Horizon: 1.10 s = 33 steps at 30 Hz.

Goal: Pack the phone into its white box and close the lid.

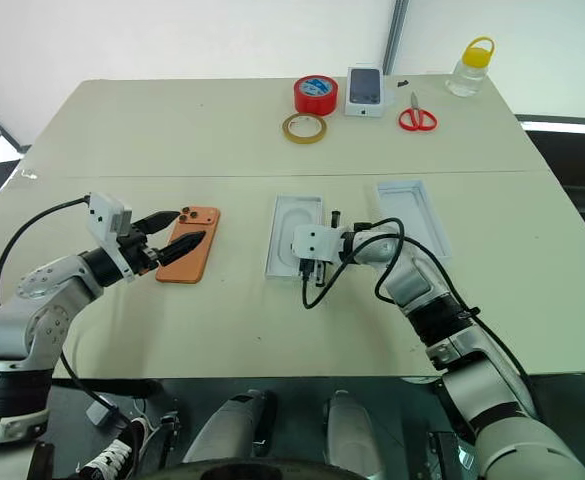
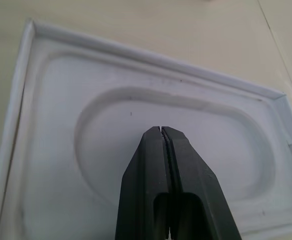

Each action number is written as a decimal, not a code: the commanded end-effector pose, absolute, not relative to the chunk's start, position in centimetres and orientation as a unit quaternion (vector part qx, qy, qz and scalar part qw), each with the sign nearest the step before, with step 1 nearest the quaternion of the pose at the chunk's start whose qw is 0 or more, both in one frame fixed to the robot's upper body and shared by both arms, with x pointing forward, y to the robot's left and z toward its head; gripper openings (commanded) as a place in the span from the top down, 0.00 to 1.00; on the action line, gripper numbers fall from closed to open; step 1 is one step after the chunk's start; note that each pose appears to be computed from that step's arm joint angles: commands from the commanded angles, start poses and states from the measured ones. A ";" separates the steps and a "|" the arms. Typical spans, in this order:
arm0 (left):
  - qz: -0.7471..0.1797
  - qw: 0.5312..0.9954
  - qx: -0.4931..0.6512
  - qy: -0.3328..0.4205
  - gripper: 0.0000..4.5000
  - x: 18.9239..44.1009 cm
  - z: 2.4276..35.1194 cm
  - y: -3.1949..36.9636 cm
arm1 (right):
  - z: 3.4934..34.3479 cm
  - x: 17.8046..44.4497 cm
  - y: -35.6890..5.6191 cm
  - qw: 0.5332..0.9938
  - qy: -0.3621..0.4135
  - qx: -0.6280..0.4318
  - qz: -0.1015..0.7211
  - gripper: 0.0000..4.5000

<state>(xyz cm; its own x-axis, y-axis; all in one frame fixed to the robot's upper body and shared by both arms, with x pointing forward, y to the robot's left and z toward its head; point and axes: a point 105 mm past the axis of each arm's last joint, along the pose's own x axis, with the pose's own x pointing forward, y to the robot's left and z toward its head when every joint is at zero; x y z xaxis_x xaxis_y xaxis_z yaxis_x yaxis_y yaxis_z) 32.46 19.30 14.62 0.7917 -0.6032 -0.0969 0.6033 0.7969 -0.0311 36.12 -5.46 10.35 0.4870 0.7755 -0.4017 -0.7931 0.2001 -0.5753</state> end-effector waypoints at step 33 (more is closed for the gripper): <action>-0.294 0.851 -0.264 0.345 0.11 33.0 7.3 21.9 | 8.8 35.5 8.1 0.743 0.062 -0.391 0.539 0.99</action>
<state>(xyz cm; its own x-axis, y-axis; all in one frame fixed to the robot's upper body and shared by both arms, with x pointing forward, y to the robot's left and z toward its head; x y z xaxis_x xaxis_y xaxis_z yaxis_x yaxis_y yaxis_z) 34.28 24.13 10.07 0.6908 -0.6174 -0.3763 0.3371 0.7354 -0.5878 35.40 7.82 8.85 0.4071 0.7586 -0.5087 -0.8545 0.1196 -0.5054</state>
